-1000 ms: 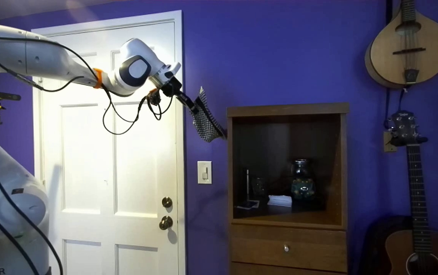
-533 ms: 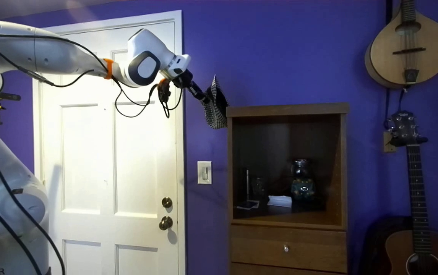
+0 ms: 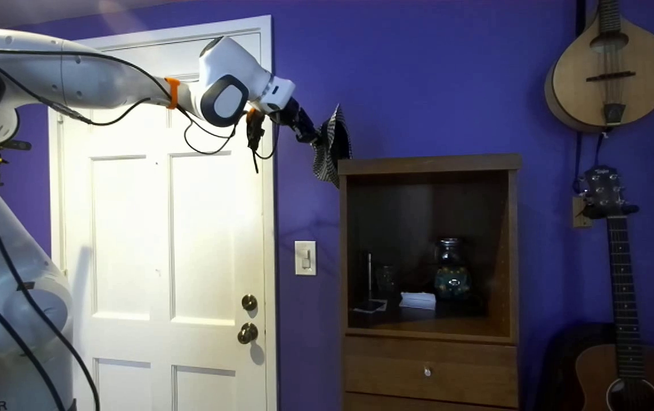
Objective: Pick up the hat from the door and put it on top of the brown chest of drawers
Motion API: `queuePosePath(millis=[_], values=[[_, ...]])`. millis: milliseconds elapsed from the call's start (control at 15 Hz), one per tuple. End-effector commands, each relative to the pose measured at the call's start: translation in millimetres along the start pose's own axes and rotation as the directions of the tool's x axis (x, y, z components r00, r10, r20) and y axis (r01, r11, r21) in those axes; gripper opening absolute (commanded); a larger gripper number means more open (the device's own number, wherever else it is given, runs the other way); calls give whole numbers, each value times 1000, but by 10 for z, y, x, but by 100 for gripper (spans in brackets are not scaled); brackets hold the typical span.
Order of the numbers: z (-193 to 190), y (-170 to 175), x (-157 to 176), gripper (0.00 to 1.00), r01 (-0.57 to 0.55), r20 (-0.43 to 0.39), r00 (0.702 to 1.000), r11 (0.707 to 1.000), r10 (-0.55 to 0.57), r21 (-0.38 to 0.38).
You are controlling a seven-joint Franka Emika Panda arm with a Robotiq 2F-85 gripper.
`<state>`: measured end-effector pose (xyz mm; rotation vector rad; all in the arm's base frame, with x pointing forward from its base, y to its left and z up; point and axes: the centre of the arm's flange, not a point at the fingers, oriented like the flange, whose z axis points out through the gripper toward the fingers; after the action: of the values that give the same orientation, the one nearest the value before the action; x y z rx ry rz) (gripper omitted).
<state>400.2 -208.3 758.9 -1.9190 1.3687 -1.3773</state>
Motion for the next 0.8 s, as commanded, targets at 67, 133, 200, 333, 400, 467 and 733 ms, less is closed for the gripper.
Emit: queuePosePath(millis=[67,133,200,333,400,467,733], values=[[6,-2,1,4,-6,0,1000,1000,6,0],[4,-3,2,1,-7,0,1000,1000,7,0],[56,-12,67,1,-40,-34,999,999,40,-2],[129,0,234,1,-136,-92,986,991,136,8],[150,23,313,1,-184,-110,977,983,185,17],[183,62,368,1,-224,-129,966,974,225,23],[345,165,546,1,-395,-189,899,918,396,44]])
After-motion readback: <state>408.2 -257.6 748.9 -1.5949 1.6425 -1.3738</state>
